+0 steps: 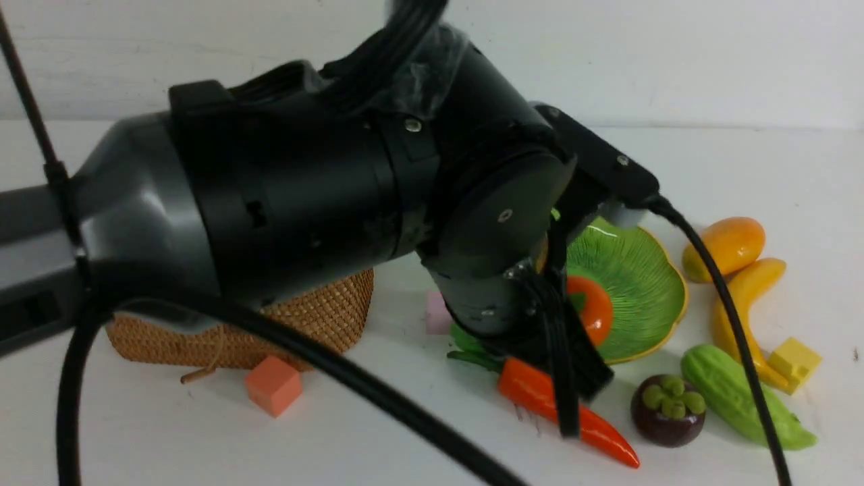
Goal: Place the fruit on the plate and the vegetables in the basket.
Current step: Use the left arm to grab a carrot and put it into the left basket
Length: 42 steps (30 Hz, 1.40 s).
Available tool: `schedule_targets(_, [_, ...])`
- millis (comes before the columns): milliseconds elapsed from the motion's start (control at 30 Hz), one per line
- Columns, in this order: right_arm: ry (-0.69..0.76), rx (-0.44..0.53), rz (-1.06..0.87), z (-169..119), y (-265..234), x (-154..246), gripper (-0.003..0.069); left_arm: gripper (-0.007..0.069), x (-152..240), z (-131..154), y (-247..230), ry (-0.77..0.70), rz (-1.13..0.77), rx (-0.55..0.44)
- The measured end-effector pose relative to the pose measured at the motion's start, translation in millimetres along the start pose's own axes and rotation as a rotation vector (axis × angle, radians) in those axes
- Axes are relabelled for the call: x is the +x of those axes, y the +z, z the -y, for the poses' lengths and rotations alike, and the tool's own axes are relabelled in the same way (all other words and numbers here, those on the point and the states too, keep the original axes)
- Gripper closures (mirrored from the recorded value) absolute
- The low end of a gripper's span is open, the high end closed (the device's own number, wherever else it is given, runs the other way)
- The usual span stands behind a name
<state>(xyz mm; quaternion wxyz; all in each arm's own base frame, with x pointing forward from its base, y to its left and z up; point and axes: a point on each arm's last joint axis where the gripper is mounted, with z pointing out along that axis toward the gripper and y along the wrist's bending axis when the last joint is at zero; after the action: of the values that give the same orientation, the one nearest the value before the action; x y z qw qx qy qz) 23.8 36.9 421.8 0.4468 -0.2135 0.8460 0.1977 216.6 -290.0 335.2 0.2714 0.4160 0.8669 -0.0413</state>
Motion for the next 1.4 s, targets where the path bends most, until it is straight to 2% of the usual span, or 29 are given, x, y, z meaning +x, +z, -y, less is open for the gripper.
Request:
schedule_targets(167, [-0.030, -0.054, -0.001, -5, 0, 0, 0.0520, 0.0638, 10, 17, 1, 0.322, -0.099, 0.150])
schedule_targets(333, [-0.038, -0.062, 0.001, -6, 0, 0, 0.0520, 0.0612, 7, 29, 18, 0.493, -0.068, 0.244])
schedule_targets(400, [-0.037, -0.064, 0.001, -6, 0, 0, 0.0519, 0.0524, 2, 35, 41, 0.621, -0.025, 0.259])
schedule_targets(433, [-0.037, -0.064, 0.001, -6, 0, 0, 0.0519, 0.0506, 2, 36, 43, 0.630, -0.022, 0.259])
schedule_targets(467, [-0.037, -0.064, 0.001, -6, 0, 0, 0.0518, 0.0434, 0, 39, 57, 0.696, -0.006, 0.259])
schedule_targets(633, [-0.037, -0.064, 0.001, -6, 0, 0, 0.0515, 0.0167, 0, 49, 107, 0.888, 0.011, 0.261])
schedule_targets(767, [-0.039, -0.064, 0.006, -6, -1, 1, 0.0513, 0.0068, 0, 53, 135, 0.934, 0.046, 0.239])
schedule_targets(1000, [-0.046, -0.063, 0.025, -8, -7, 4, 0.0512, 0.0076, -1, 52, 164, 0.981, 0.081, 0.175])
schedule_targets(1133, [-0.047, -0.064, 0.030, -9, -8, 4, 0.0511, 0.0132, 0, 52, 172, 1.002, 0.075, 0.158])
schedule_targets(1400, [-0.047, -0.064, 0.030, -9, -8, 4, 0.0511, 0.0214, 0, 43, 180, 0.942, 0.066, 0.140])
